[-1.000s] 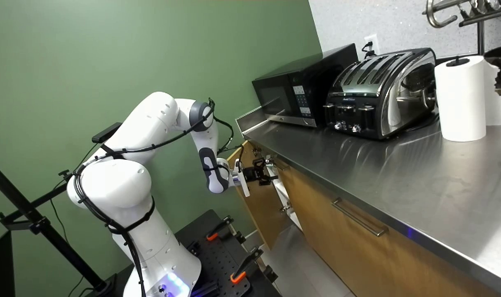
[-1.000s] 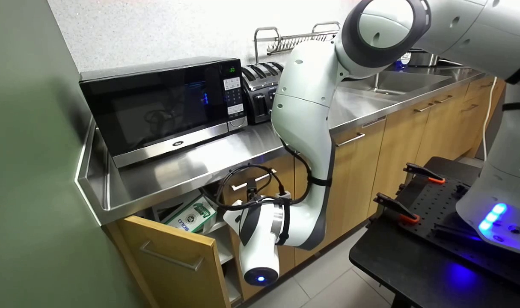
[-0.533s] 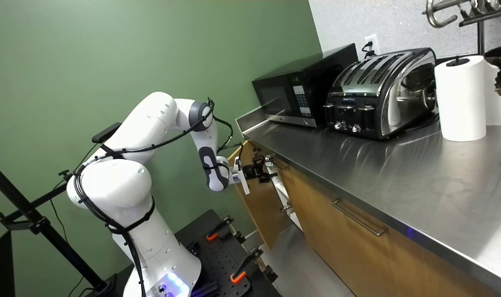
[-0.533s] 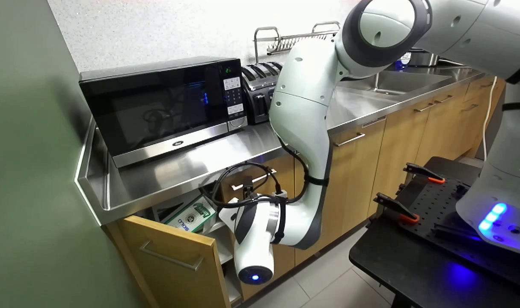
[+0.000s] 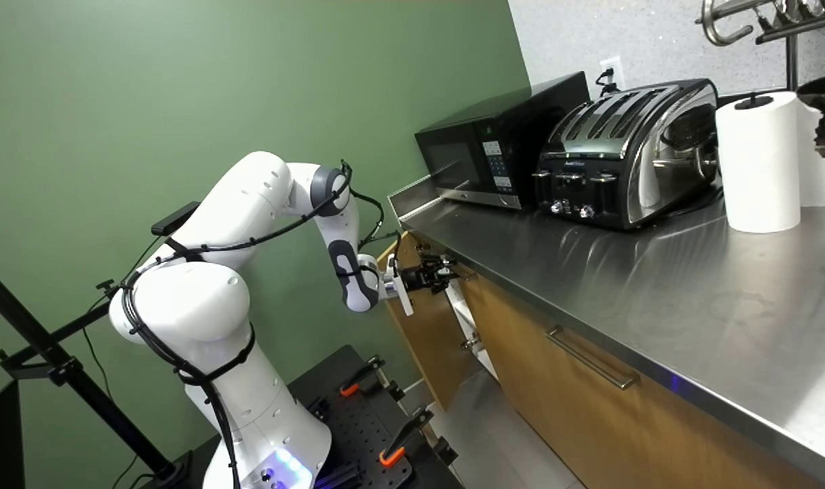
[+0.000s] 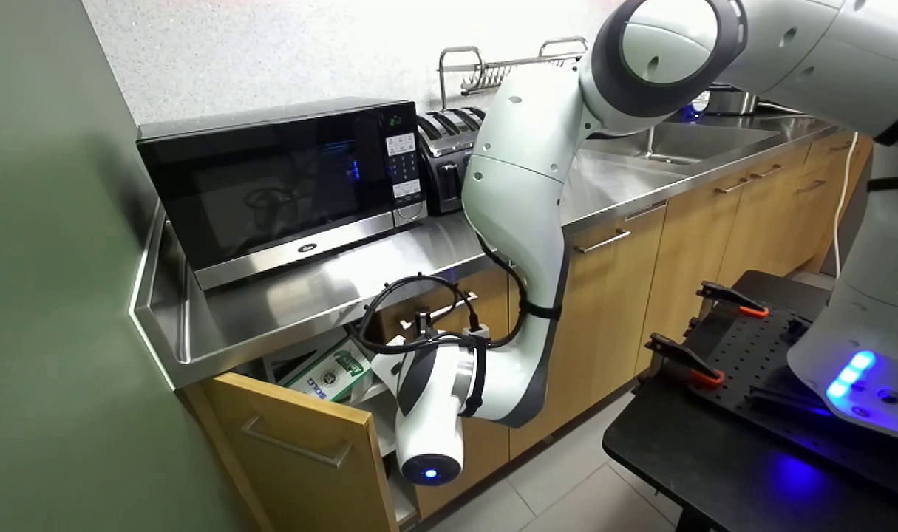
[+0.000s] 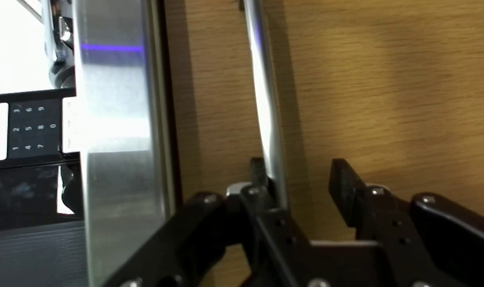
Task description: Open the right door of the cabinet on the left
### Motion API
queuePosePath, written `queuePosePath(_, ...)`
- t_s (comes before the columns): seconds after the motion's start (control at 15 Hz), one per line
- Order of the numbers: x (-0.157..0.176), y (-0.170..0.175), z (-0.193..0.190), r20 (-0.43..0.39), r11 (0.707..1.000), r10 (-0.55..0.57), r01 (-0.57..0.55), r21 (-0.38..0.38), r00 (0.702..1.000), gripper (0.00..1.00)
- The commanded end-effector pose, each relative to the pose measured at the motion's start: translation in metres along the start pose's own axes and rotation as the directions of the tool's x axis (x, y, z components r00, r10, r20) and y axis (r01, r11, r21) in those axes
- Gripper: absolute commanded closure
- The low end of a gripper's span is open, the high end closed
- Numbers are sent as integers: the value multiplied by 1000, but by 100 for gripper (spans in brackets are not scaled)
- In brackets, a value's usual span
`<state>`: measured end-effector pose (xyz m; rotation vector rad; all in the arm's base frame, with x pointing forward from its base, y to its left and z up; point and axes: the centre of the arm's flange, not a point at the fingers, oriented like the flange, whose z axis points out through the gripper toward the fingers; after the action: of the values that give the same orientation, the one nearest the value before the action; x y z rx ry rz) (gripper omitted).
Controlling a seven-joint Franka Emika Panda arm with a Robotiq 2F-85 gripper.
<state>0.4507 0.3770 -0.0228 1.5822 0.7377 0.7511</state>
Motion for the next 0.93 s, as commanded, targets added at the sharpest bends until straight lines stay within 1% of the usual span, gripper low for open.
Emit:
queuePosePath(0.0, 3, 11, -3, -16, 999, -21, 20, -30, 1000, 86)
queuePosePath(0.07, 2, 12, -4, -15, 999, -22, 22, -35, 1000, 93)
queuePosePath(0.13, 1, 14, -4, -12, 999, -23, 23, -44, 1000, 98)
queuePosePath(0.2, 0, 16, -4, -10, 998, -25, 24, -49, 1000, 100)
queuePosePath(0.27, -2, 18, -4, -6, 998, -33, 32, -52, 999, 100)
queuePosePath(0.33, -5, 17, -5, -3, 998, -43, 43, -53, 999, 97)
queuePosePath(0.47, -15, 15, -12, 4, 997, -64, 64, -52, 998, 98)
queuePosePath(0.67, -33, 7, -28, -17, 994, -97, 96, -50, 995, 97)
queuePosePath(0.87, -51, 7, -38, -33, 992, -115, 114, -45, 993, 97)
